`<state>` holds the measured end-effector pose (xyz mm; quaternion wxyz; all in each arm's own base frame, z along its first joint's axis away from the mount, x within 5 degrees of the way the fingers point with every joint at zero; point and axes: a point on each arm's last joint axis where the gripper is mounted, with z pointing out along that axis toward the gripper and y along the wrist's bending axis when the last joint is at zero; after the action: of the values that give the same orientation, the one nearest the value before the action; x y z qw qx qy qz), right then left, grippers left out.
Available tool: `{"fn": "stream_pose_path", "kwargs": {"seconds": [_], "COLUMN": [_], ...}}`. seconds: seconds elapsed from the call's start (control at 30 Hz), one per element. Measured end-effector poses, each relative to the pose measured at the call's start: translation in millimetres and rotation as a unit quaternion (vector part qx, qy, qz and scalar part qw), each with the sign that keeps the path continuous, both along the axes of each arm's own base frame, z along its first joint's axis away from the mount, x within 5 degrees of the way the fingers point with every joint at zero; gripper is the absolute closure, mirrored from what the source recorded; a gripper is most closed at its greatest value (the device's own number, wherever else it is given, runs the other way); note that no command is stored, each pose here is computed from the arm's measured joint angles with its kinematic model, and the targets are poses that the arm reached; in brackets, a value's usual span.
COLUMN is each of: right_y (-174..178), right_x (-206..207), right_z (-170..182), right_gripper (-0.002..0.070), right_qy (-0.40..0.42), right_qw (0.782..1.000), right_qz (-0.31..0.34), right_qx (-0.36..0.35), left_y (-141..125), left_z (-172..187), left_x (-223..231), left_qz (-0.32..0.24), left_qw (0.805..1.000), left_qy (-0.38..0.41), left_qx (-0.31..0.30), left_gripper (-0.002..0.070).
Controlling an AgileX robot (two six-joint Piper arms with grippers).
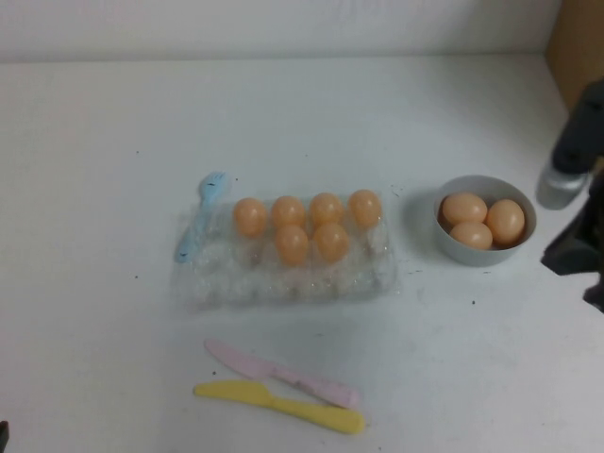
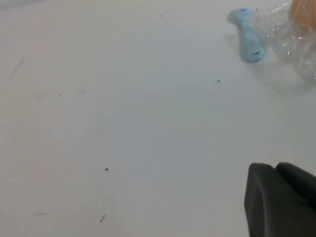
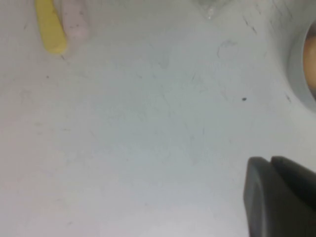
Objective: Take an egg out of the egg box
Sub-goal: Pick up the egg from the plastic box
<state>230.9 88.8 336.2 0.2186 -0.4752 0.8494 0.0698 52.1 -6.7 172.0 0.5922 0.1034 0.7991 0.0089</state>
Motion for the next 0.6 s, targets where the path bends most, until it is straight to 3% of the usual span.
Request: {"fn": "stream_pose_path", "kwargs": {"seconds": [0.23,0.33,0.5,0.6], "right_y": [58,85,126,147], "right_x": [49,70,97,110], "right_z": [-3,-10,-25,-35], "right_gripper": [0.0675,0.0593,0.0373,0.0295], "right_qy": [-0.024,-0.028,-0.038,-0.049], "right_qw": [0.993,0.987,0.974,0.964], "right_qz": [0.095,0.135,0.204,0.241], "right_qx": [-0.068,-0.077,-0.092,-0.101], "left_y": [0,0,0,0], "left_z": [0,0,0,0], "left_x": [0,0,0,0], "left_qz": [0.0,0.0,0.0,0.0], "left_qw": [1.0,1.0,1.0,1.0], "left_qy": [0.0,0.0,0.0,0.0], "left_qx": [0.0,0.0,0.0,0.0], "left_gripper": [0.0678,0.0678,0.0678,0.0678]}}
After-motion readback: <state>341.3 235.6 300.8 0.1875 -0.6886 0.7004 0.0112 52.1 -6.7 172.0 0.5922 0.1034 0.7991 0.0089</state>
